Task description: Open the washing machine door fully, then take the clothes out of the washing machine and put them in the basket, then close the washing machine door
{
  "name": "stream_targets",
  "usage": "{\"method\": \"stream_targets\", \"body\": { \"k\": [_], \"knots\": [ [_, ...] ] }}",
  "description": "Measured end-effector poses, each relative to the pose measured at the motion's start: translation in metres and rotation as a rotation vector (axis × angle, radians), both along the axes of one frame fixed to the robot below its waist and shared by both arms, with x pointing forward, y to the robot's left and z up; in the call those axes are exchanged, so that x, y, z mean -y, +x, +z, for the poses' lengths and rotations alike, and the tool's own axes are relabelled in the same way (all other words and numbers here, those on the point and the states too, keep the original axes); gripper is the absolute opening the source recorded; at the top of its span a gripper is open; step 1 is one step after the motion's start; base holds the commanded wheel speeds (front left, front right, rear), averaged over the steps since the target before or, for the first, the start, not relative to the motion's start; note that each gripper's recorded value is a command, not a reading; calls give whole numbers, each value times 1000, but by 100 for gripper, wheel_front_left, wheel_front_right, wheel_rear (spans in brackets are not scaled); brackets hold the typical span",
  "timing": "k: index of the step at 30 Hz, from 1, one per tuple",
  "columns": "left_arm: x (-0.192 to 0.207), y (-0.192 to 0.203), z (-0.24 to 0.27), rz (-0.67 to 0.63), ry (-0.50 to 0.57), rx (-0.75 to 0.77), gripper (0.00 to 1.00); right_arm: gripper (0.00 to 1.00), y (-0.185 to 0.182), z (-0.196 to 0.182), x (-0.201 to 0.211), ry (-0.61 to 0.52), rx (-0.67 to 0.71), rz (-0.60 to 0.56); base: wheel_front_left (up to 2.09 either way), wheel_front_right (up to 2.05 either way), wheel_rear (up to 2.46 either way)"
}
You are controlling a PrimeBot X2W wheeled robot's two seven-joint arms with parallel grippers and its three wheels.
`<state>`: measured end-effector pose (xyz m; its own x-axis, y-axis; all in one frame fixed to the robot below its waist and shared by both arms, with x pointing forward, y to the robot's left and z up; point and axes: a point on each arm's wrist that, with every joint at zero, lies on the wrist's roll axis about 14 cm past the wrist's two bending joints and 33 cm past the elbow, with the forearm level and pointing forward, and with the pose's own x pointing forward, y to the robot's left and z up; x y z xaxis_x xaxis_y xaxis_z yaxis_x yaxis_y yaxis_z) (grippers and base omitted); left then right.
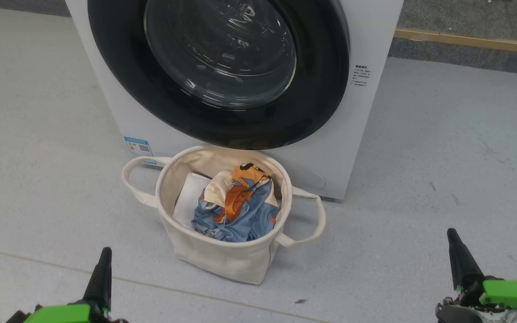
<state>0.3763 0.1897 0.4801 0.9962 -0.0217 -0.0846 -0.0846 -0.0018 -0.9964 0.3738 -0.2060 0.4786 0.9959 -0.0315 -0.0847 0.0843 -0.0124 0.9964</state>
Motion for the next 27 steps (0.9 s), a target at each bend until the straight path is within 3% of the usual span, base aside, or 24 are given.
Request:
{"method": "stream_targets", "body": {
  "k": [27],
  "knots": [
    [0,0,0,0,0,0,0,0,0,0,0,0,0,0,0,0,0]
  ]
}}
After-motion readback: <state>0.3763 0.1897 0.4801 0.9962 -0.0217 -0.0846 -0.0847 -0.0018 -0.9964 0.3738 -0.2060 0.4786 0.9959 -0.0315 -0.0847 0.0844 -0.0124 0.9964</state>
